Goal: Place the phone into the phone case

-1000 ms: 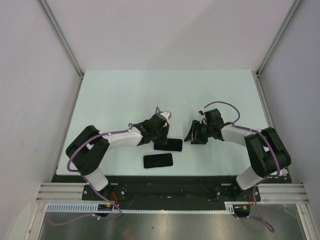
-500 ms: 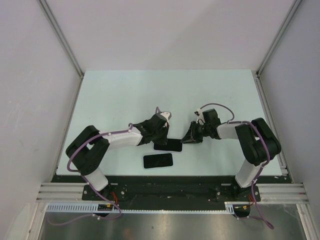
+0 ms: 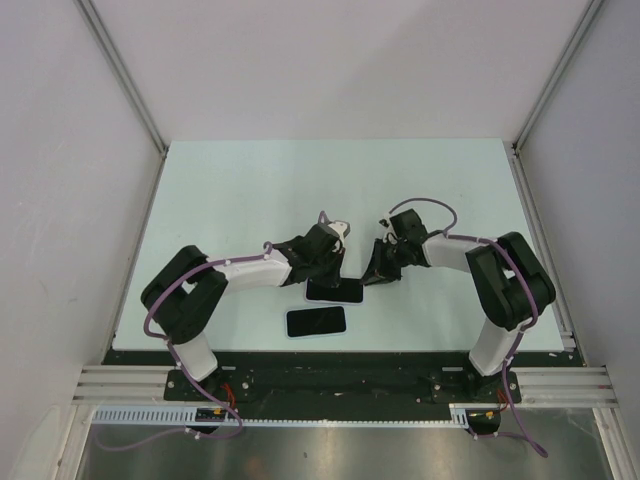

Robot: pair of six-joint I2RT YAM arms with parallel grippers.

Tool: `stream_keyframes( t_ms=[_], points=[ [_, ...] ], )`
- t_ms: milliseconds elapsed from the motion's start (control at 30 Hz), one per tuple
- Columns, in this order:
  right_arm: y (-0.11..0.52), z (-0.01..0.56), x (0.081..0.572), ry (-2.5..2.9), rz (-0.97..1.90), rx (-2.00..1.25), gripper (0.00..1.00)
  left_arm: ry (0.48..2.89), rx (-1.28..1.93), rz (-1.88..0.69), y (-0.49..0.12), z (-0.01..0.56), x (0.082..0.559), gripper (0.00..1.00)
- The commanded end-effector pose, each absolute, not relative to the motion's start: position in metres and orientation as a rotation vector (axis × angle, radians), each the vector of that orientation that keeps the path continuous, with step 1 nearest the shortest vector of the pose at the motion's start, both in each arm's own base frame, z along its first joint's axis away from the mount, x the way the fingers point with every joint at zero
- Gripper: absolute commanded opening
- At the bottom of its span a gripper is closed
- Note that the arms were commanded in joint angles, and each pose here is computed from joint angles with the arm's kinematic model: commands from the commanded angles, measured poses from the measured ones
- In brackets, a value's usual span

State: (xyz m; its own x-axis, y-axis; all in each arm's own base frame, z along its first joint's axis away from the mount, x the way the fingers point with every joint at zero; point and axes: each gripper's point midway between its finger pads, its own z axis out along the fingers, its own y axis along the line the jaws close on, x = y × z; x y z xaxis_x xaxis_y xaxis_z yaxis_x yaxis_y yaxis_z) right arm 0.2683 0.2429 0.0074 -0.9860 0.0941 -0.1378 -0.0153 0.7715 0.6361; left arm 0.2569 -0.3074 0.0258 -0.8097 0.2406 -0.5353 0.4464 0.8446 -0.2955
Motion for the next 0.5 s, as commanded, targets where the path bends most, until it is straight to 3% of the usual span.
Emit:
stream_keyframes(
  t_ms=[0,133,233,467],
  points=[
    [0.172,-0.076,0.246,2.965,0.154,-0.022,0.02,2.734,0.604,-0.379,-0.265,-0.018,0.218,0.00],
    [0.167,-0.068,0.251,2.914,-0.047,-0.090,0.00,2.704,0.591,-0.369,-0.264,-0.009,0.223,0.00],
    [0.174,-0.057,0.255,2.877,-0.041,-0.118,0.00,2.667,0.576,-0.377,-0.265,0.003,0.227,0.00],
    [0.226,0.023,0.265,2.685,0.343,-0.177,0.00,2.471,0.486,-0.402,-0.264,0.066,0.249,0.02]
  ],
)
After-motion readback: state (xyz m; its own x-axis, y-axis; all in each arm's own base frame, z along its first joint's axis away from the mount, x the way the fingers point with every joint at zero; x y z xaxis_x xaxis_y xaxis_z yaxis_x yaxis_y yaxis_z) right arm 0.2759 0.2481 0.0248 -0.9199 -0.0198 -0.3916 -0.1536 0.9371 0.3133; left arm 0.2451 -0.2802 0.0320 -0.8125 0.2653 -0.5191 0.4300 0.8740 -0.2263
